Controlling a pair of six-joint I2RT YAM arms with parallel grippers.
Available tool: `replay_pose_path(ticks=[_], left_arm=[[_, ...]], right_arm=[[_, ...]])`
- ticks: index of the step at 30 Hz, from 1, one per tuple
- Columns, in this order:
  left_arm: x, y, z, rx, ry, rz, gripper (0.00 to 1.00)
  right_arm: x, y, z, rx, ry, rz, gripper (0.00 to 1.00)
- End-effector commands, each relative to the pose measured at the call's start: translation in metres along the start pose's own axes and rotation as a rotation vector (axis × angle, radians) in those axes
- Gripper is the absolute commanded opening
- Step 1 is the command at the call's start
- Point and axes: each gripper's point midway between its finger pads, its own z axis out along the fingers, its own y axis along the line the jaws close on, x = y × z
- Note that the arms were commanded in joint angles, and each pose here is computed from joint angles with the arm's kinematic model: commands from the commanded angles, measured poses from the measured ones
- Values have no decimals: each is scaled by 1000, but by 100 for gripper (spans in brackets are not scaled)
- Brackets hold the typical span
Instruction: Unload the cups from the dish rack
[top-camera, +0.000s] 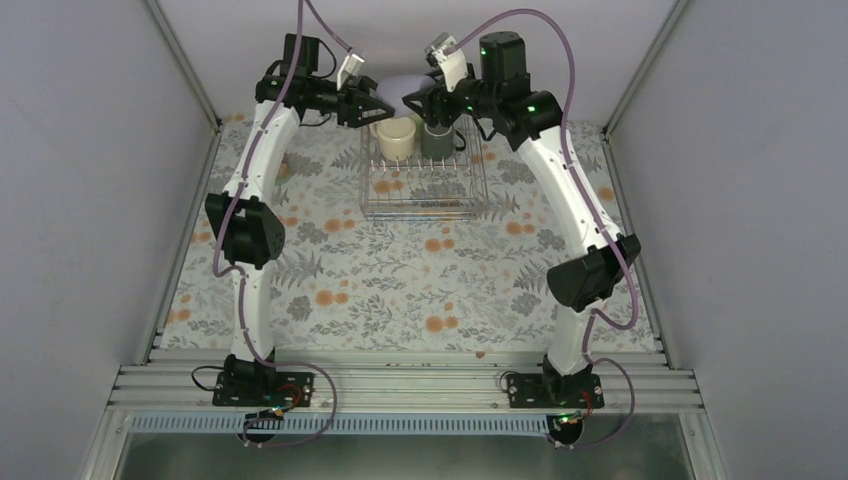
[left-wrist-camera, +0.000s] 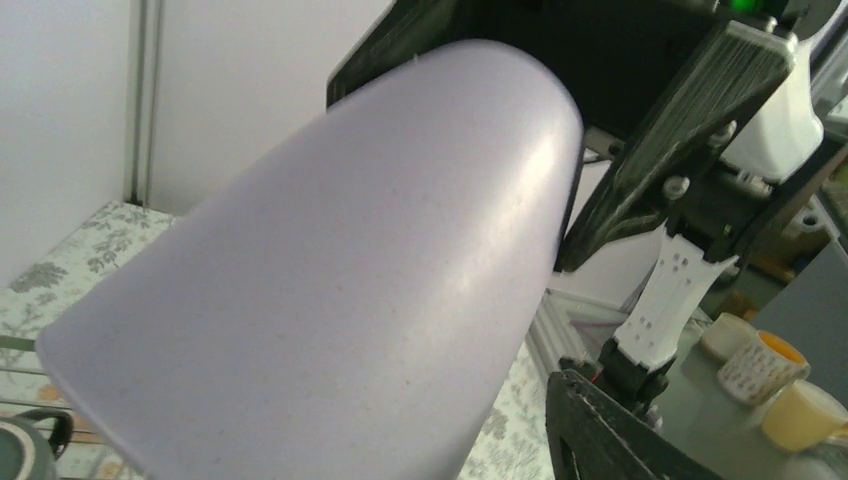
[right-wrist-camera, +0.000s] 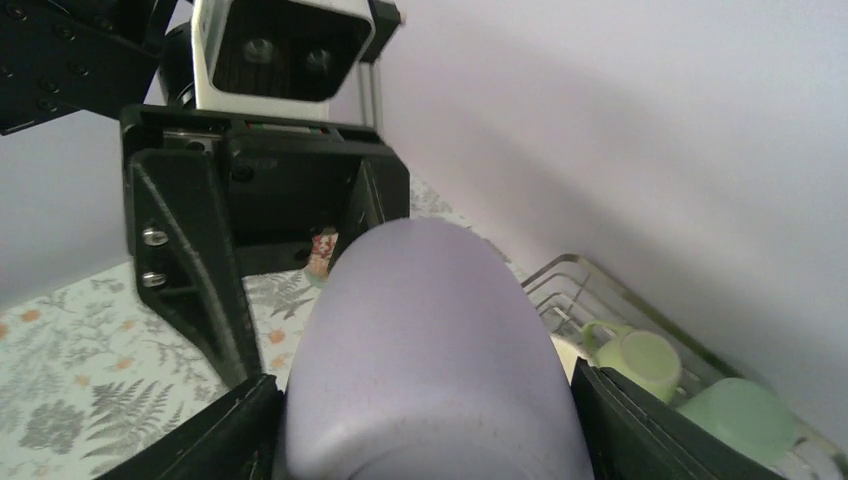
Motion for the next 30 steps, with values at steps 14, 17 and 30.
replay_pose_path(ticks=[14, 17, 30], left_arm=[[-48, -49, -5, -95, -4, 204, 14], [-39, -35, -17, -185, 30, 227, 13], [51, 63, -130, -904, 665, 329, 6]], right_arm=[[45, -35, 13, -53, 42, 194, 100], [52, -54, 7, -10, 51, 189, 100], [136, -116, -20, 312, 346, -25, 100]])
